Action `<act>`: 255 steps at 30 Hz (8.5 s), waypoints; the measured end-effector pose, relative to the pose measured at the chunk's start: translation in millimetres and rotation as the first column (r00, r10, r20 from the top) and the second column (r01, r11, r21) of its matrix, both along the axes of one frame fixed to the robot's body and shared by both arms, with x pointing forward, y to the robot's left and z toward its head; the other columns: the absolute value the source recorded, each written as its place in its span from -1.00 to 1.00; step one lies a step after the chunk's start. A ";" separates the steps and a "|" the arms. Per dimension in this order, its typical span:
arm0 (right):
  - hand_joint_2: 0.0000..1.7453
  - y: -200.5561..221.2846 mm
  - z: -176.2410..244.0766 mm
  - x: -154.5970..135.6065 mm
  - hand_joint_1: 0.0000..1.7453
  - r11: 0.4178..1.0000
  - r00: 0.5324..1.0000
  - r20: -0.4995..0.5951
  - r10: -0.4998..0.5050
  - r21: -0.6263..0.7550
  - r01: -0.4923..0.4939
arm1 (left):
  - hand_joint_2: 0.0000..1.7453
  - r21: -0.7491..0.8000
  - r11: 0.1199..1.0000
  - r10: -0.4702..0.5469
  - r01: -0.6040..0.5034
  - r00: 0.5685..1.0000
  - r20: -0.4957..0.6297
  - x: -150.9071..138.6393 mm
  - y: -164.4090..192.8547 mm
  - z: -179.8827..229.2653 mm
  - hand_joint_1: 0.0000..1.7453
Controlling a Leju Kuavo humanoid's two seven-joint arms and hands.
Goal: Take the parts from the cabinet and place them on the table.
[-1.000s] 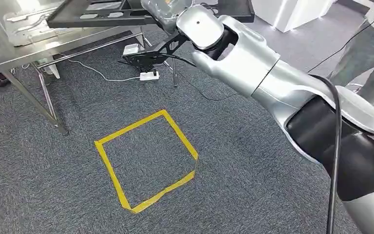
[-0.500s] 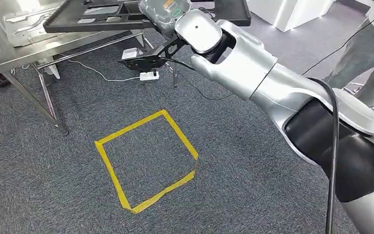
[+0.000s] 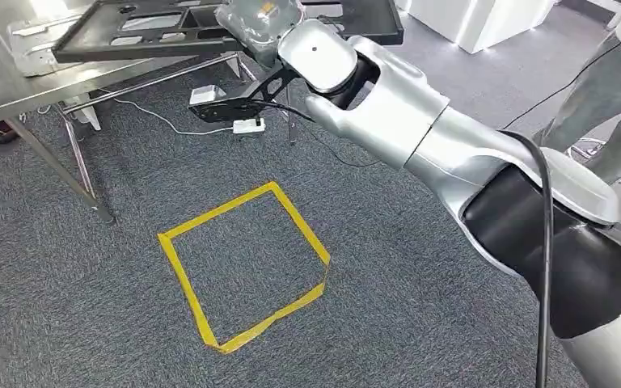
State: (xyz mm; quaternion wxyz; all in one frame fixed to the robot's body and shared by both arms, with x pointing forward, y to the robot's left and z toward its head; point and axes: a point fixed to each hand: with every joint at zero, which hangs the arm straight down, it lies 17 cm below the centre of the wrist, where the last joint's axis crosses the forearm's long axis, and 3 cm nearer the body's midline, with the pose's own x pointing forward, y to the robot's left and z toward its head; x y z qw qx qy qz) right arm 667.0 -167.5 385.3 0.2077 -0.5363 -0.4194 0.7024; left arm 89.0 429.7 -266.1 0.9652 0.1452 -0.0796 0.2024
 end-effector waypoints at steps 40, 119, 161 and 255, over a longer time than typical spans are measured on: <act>1.00 -6.7 2.5 5.0 1.00 0.998 0.997 0.069 -0.037 -0.041 0.040 | 1.00 0.008 1.000 0.001 -0.001 1.000 0.031 5.0 2.5 1.4 -1.00; 1.00 -81.0 -42.6 -0.1 1.00 0.994 0.995 -0.019 -0.102 -0.051 0.101 | 1.00 0.026 1.000 -0.010 0.011 1.000 -0.025 -5.0 -13.0 -3.2 -1.00; 1.00 -81.6 -40.0 -0.1 1.00 0.992 0.995 0.002 -0.096 -0.079 0.096 | 1.00 0.022 1.000 -0.013 0.013 1.000 -0.002 1.4 -13.9 -2.4 -1.00; 1.00 -79.3 -61.9 -4.7 1.00 0.994 0.997 -0.027 -0.066 -0.093 0.063 | 1.00 0.047 0.999 -0.011 0.012 1.000 -0.012 -0.2 -7.5 -1.4 -1.00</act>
